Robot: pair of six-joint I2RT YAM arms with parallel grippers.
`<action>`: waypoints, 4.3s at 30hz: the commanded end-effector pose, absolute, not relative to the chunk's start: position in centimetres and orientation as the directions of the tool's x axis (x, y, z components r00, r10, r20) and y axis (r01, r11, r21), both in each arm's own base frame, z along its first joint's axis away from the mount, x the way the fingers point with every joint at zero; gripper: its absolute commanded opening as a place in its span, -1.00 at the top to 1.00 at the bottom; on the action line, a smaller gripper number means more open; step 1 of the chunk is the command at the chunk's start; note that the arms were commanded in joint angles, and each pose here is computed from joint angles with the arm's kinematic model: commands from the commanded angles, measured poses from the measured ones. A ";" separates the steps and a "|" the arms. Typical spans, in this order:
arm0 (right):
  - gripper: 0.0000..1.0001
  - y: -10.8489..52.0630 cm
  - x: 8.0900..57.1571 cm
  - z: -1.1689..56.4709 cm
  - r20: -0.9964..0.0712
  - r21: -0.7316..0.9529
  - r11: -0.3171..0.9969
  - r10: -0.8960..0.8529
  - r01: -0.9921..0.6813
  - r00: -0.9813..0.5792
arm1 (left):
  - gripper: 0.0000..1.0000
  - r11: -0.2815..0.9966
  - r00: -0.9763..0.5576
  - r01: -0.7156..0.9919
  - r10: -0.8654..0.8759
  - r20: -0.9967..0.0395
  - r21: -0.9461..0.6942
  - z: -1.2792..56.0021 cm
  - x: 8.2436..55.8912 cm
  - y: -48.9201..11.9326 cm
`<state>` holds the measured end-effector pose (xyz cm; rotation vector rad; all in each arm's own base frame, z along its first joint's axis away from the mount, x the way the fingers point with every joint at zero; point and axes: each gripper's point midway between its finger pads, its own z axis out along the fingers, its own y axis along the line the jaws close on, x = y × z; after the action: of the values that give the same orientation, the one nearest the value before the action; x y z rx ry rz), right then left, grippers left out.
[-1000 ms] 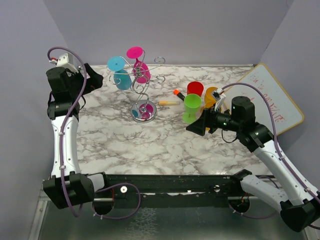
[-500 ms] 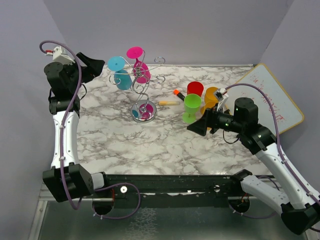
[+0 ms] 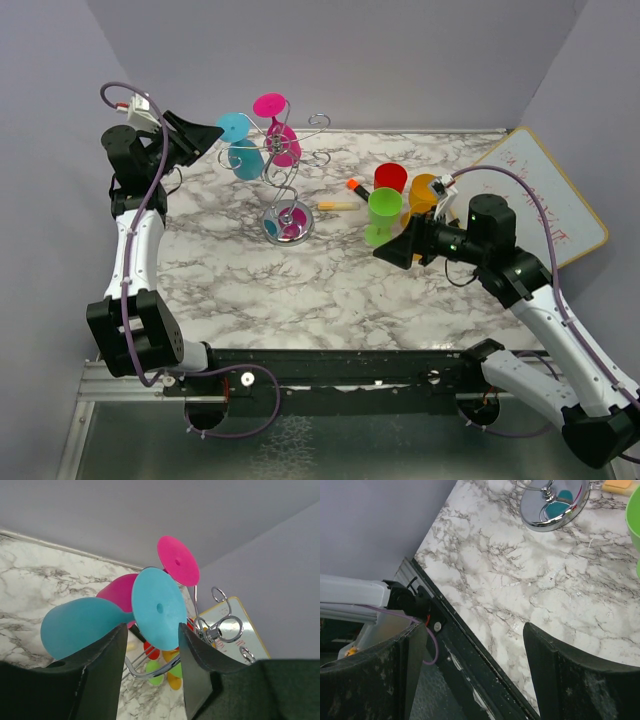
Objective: Take the wine glass off the wine glass rack
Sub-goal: Pick up the wine glass from the wine rack.
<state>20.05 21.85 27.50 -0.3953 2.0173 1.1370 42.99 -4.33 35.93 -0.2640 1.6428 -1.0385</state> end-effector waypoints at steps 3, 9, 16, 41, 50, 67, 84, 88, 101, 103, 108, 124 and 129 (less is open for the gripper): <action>-0.66 22.1 20.3 27.3 -0.735 0.607 0.553 0.117 -0.571 -0.668 | 0.09 0.568 -0.350 0.404 -0.628 -0.695 -0.716 37.5 42.5 -4.9; -0.66 22.1 20.3 27.3 -0.728 0.614 0.553 0.123 -0.563 -0.674 | 0.09 0.547 -0.372 0.373 -0.652 -0.661 -0.749 36.5 43.1 -4.7; -0.66 22.1 20.1 27.6 -0.724 0.623 0.546 0.132 -0.560 -0.677 | 0.14 0.541 -0.371 0.350 -0.669 -0.643 -0.765 36.1 43.8 -4.4; 0.01 23.3 19.2 27.6 -0.657 0.706 0.463 0.143 -0.536 -0.741 | 0.49 0.462 -0.425 0.390 -0.678 -0.600 -0.797 36.1 43.9 -6.4; 0.00 23.0 19.3 28.0 -0.644 0.714 0.481 0.168 -0.508 -0.746 | 0.48 0.553 -0.412 0.307 -0.656 -0.632 -0.774 35.4 44.5 -5.2; -0.14 22.2 19.8 27.1 -0.625 0.703 0.552 0.181 -0.448 -0.759 | 1.00 0.559 -0.416 0.254 -0.673 -0.611 -0.789 36.3 44.4 -4.7; -0.36 20.4 19.7 25.7 -0.614 0.707 0.609 0.277 -0.359 -0.739 | 1.00 0.357 -0.356 0.198 -0.842 -0.406 -0.913 37.1 44.5 -4.2; -0.40 20.1 19.8 25.6 -0.626 0.701 0.616 0.289 -0.360 -0.724 | 1.00 0.330 -0.358 0.203 -0.852 -0.383 -0.922 37.8 44.3 -4.3; -0.51 18.8 20.0 24.4 -0.642 0.658 0.682 0.287 -0.319 -0.710 | 1.00 0.224 -0.334 0.223 -0.897 -0.290 -0.949 38.1 44.1 -4.1; -0.56 18.8 20.0 24.6 -0.643 0.666 0.675 0.303 -0.317 -0.703 | 1.00 0.189 -0.345 0.212 -0.904 -0.255 -0.959 37.8 44.2 -4.1; -0.57 18.9 19.9 24.3 -0.624 0.694 0.655 0.339 -0.300 -0.704 | 1.00 0.126 -0.357 0.209 -0.913 -0.196 -0.970 37.9 44.3 -4.1; -0.57 18.0 19.6 24.5 -0.620 0.698 0.665 0.378 -0.264 -0.688 | 1.00 0.088 -0.296 0.223 -0.943 -0.154 -0.971 39.2 44.4 -3.3; -0.56 18.1 19.6 24.8 -0.614 0.703 0.663 0.383 -0.258 -0.690 | 1.00 0.085 -0.302 0.224 -0.941 -0.152 -0.971 39.4 44.8 -3.2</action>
<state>19.61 18.27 25.04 0.0610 2.0762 1.0526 44.93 -3.77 37.78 -0.8087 1.3887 -1.4409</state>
